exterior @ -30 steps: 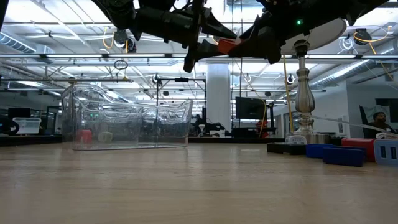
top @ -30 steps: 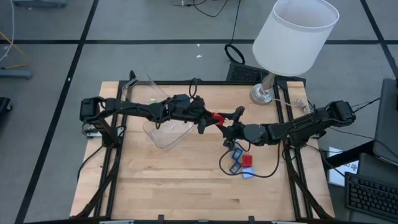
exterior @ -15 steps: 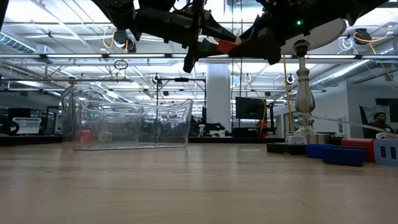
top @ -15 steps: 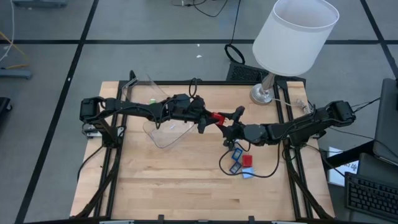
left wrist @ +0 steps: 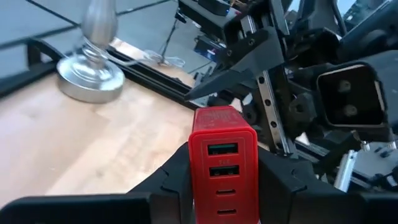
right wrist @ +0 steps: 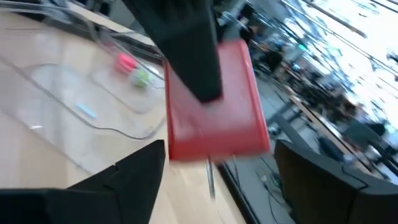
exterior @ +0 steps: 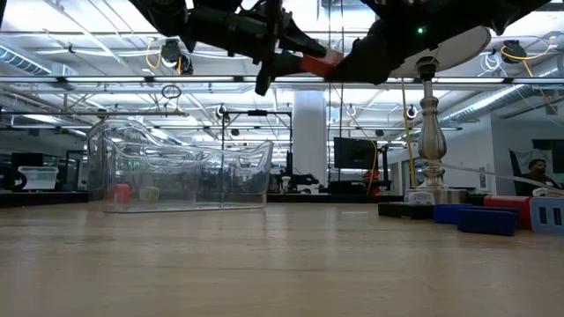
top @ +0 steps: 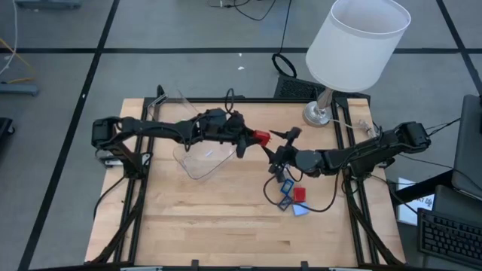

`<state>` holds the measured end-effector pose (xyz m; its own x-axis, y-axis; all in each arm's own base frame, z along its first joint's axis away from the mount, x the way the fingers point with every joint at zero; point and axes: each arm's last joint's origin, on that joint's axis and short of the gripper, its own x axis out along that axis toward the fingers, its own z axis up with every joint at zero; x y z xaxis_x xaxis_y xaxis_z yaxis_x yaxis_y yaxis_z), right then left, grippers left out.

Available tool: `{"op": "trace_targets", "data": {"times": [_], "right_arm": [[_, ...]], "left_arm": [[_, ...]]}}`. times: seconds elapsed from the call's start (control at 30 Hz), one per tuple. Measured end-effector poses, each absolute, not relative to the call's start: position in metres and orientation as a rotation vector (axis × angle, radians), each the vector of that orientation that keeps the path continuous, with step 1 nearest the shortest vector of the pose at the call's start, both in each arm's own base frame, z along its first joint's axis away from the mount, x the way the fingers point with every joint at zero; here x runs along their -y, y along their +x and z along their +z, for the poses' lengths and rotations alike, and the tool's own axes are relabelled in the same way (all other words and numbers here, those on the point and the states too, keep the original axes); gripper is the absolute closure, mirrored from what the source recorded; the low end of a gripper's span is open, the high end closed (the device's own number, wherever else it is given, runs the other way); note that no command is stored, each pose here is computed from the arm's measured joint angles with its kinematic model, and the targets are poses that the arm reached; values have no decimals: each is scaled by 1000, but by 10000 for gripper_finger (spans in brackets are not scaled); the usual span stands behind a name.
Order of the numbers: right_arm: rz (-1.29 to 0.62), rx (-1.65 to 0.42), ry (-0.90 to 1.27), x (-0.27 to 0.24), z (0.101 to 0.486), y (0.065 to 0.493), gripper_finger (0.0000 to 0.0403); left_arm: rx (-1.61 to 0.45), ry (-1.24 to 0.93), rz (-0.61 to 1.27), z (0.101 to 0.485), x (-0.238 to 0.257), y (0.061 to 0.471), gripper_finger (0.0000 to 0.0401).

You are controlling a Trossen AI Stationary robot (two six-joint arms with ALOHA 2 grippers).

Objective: Pick & Place Office items
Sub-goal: Put the red charger adapter into the top transparent bin

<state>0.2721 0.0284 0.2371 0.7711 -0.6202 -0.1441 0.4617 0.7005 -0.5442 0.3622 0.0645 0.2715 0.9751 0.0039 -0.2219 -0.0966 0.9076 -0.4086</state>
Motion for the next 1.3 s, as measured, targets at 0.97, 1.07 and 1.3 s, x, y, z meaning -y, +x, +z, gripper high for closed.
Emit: {"op": "trace_targets", "data": {"times": [0.97, 1.07, 1.3], "right_arm": [[-459, -227, -240, -37, 267, 241, 106], [-460, -225, -236, -37, 267, 241, 106], [-460, -226, -236, -37, 267, 241, 106]], "left_arm": [[-273, -280, 569, 258, -71, 223, 282], [-267, -314, 683, 247, -73, 205, 281], [-255, -324, 970, 237, -68, 165, 282]]}}
